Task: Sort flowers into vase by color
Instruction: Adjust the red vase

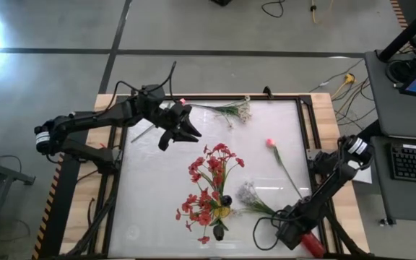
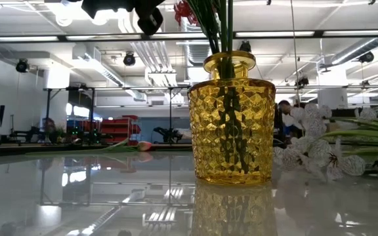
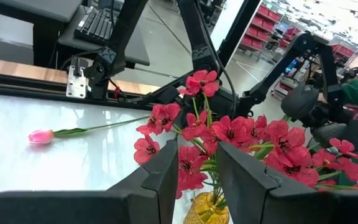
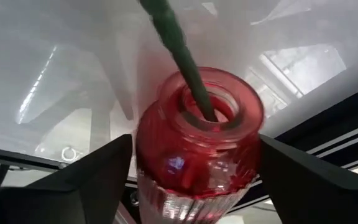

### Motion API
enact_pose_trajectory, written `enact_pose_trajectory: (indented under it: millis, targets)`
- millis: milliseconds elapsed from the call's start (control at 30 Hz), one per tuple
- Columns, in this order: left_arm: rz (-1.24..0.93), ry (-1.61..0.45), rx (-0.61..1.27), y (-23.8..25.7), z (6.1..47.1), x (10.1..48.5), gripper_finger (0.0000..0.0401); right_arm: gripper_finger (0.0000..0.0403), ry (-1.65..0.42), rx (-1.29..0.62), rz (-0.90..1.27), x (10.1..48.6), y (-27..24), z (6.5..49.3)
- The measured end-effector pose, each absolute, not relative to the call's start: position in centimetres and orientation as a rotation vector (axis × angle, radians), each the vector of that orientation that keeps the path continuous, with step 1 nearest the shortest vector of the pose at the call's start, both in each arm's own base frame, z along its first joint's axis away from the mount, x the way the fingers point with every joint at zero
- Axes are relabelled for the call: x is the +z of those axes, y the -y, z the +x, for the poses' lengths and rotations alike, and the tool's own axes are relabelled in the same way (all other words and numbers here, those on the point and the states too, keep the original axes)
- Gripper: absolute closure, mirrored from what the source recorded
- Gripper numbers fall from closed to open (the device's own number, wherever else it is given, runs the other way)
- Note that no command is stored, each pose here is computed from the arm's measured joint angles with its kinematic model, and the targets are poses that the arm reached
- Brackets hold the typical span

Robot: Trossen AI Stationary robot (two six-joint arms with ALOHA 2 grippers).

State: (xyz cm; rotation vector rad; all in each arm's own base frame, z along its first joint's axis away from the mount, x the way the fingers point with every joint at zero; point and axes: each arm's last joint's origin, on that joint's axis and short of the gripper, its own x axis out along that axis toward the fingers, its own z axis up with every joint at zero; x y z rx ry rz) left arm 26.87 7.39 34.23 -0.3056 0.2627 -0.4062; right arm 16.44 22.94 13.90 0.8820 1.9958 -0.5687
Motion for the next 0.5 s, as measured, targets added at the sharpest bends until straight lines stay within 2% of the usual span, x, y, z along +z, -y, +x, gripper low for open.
enact_pose_trajectory:
  millis: [133, 400, 500]
  targets:
    - [-0.307, -0.253, -0.406, -7.41, 26.90, 34.35, 0.0302, 0.0079, -2.001, -0.557, 0.862, 13.92, -23.45, 15.81]
    - [-0.311, -0.249, -0.405, -7.41, 26.91, 34.40, 0.0302, 0.0163, -1.968, -0.561, 0.842, 13.78, -23.69, 15.53]
    - [-0.311, -0.249, -0.405, -7.41, 26.91, 34.40, 0.0302, 0.0163, -1.904, -0.553, 0.826, 14.06, -23.78, 15.84]
